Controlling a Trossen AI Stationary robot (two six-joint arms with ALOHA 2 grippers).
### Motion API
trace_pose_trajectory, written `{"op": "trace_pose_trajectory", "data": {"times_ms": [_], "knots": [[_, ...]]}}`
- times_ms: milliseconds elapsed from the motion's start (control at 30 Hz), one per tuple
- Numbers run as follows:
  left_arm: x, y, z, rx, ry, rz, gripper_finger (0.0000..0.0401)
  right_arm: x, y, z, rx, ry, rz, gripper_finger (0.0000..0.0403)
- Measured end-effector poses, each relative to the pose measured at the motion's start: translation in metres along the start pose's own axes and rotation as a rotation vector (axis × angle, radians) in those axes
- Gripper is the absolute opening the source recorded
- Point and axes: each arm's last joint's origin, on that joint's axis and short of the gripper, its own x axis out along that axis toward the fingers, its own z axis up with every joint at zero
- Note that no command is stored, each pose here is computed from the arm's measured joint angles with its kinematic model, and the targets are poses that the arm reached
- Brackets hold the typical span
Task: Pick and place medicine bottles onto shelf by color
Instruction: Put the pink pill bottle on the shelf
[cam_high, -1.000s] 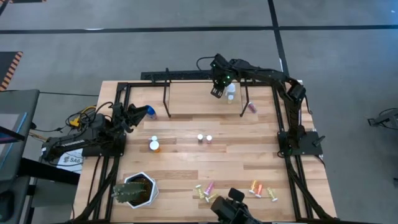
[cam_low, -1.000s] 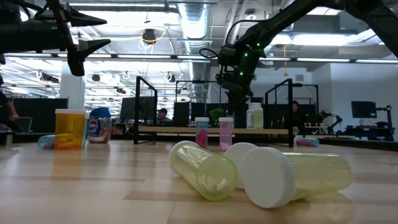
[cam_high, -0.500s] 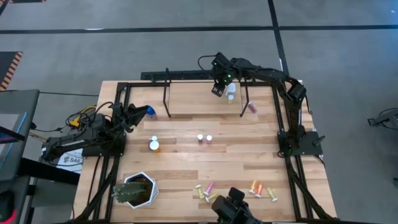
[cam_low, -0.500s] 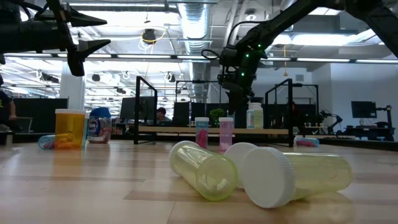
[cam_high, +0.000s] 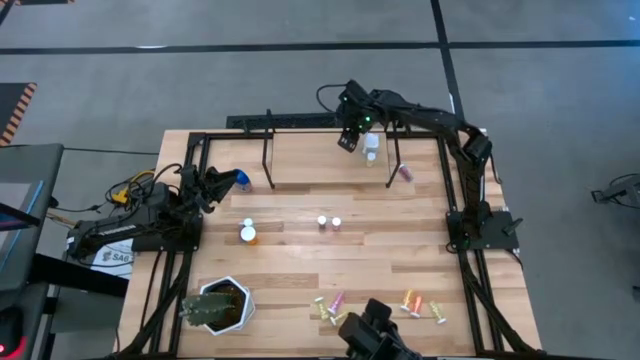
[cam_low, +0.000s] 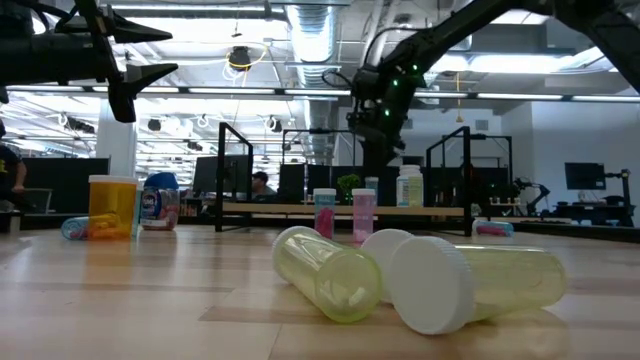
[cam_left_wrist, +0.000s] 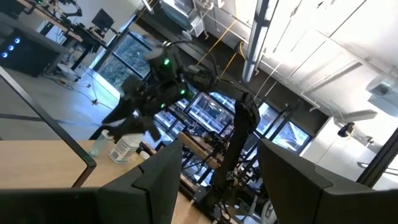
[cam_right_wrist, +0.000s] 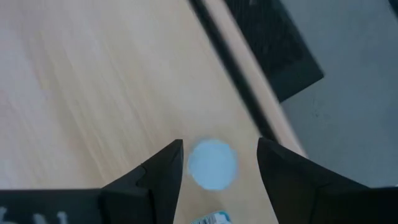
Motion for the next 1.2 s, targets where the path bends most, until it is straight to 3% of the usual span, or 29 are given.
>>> {"op": "trace_pose_trajectory", "data": {"times_ms": [200,333,533,667,967,1200], "knots": [[0.0,0.0,0.0,0.0,0.0,0.0,0.0198,-0.037,-0.002,0.024,0.003,-0.057,-0.009,0.0228],[0.0,0.0,0.0,0.0,0.0,-0.001,0.0198,-0.057,0.019,0.029,0.001,0.004,0.03,0.0225],[0.0,0.0,0.0,-0.001,0.003,-0.003,0.0198,-0.067,0.087,0.016,-0.149,0.203,0.133,0.0216],[0.0,-0.001,-0.001,-0.016,0.022,-0.025,0.0198,-0.069,0.137,0.008,-0.267,0.244,0.183,0.0211],[0.0,-0.003,-0.004,-0.034,0.104,-0.109,0.0198,-0.093,0.233,-0.014,-0.41,0.248,0.257,0.0205],[-0.001,-0.004,-0.005,-0.035,0.146,-0.159,0.0198,-0.099,0.284,-0.035,-0.471,0.2,0.244,0.0204]]}}
